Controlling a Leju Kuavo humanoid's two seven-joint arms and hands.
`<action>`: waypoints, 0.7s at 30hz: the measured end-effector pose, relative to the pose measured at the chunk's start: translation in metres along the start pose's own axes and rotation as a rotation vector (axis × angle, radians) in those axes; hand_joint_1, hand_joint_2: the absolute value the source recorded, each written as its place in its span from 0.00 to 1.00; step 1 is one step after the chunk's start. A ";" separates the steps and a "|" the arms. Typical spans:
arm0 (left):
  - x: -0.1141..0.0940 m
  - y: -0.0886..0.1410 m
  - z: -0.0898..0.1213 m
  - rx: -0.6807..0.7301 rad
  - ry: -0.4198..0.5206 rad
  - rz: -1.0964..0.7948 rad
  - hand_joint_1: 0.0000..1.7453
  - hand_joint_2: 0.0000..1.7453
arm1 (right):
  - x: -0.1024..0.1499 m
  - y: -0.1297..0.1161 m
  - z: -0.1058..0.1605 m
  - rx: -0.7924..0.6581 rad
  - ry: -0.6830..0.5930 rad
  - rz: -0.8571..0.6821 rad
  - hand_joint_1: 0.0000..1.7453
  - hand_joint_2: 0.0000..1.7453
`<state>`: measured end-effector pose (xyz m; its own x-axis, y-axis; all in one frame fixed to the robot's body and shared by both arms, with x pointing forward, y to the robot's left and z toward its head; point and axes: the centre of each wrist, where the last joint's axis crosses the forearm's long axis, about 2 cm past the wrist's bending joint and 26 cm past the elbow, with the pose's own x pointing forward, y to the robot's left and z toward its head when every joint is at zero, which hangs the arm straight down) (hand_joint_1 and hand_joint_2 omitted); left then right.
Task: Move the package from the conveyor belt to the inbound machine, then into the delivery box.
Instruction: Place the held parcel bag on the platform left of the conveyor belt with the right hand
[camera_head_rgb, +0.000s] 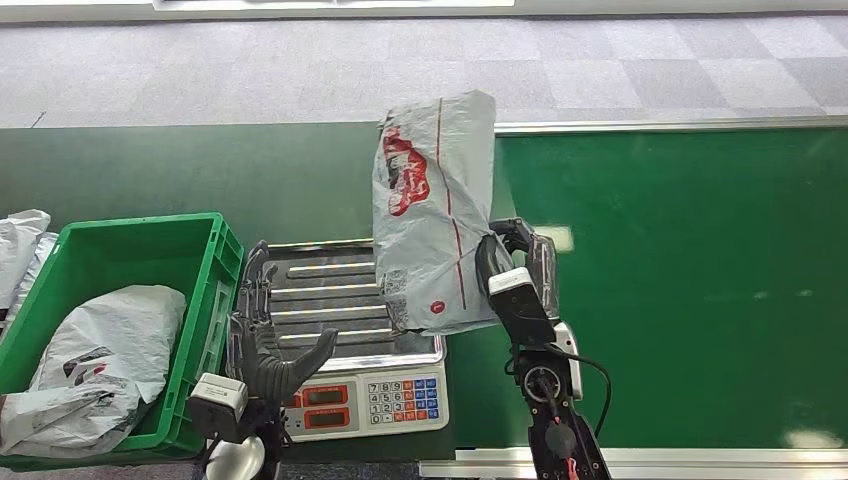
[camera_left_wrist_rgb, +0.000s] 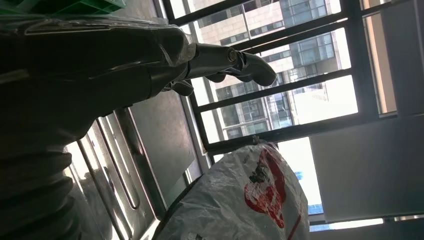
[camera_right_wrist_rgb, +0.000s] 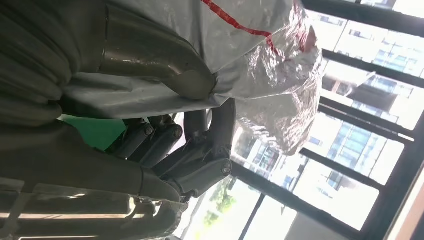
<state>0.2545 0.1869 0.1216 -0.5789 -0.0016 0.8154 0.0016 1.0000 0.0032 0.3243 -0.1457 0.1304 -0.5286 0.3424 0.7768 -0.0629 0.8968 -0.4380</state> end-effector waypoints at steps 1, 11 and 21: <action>0.000 0.000 -0.001 0.000 -0.001 0.000 0.00 1.00 | 0.002 0.005 -0.002 0.028 -0.003 -0.004 1.00 1.00; 0.002 -0.002 -0.008 0.010 -0.006 -0.003 0.00 1.00 | 0.014 0.038 -0.017 0.259 -0.036 -0.020 1.00 1.00; 0.003 0.000 -0.010 0.032 -0.007 -0.005 0.00 1.00 | 0.015 0.047 -0.023 0.361 -0.022 -0.021 1.00 1.00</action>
<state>0.2613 0.1864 0.1301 -0.5844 -0.0071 0.8114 -0.0271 0.9996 -0.0108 0.3335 -0.0918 0.1316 -0.5416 0.3149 0.7794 -0.3674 0.7453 -0.5564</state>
